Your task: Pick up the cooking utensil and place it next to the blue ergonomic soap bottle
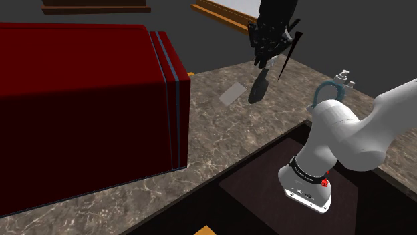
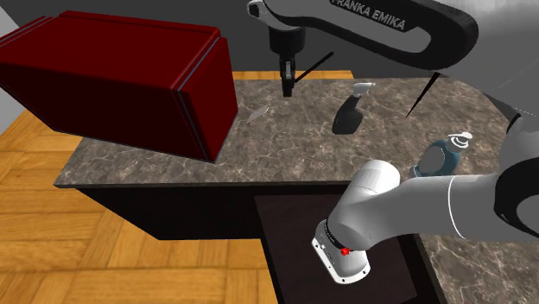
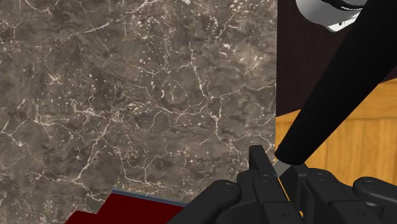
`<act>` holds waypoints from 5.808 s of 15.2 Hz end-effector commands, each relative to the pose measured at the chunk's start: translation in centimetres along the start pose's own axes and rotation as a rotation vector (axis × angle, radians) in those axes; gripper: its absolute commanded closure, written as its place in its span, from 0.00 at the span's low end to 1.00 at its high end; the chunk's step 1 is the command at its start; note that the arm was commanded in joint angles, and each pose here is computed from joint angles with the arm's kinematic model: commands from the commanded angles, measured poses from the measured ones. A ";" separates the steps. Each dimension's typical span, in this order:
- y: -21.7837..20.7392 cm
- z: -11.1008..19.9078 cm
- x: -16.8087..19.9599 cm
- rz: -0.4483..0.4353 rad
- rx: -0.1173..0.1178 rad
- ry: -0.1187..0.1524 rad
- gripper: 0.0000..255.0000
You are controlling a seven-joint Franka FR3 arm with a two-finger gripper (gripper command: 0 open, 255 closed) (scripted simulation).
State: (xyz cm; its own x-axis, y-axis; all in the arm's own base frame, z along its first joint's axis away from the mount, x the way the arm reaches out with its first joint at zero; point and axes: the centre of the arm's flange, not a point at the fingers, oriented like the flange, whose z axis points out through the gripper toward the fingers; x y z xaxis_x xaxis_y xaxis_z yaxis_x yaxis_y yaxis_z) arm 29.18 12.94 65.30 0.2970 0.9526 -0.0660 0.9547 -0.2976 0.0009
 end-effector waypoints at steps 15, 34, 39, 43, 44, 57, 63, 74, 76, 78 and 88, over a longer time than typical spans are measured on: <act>2.4 1.3 -20.8 -0.002 0.000 0.000 1.00; 5.4 2.9 -45.6 -0.002 0.000 0.000 1.00; 5.9 4.2 -49.0 -0.002 0.000 0.000 1.00; 5.9 6.3 -48.9 -0.002 0.000 0.000 1.00; 5.9 6.9 -48.9 -0.002 0.000 0.000 1.00; 5.8 13.7 -48.4 -0.002 0.000 0.000 1.00; 5.8 16.9 -48.2 -0.002 0.000 0.000 1.00; 5.8 22.7 -47.8 -0.002 0.000 0.000 1.00; 5.8 23.7 -47.7 -0.002 0.000 0.000 1.00; 5.8 24.8 -47.7 -0.002 0.000 0.000 1.00; 5.8 30.0 -47.3 -0.002 0.000 0.000 1.00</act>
State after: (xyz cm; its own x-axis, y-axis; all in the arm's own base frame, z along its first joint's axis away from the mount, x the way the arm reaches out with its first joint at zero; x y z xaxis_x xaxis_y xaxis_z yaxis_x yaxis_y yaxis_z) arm 20.03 -35.86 39.16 0.2973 0.9524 -0.0675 0.9546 -0.2979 0.0018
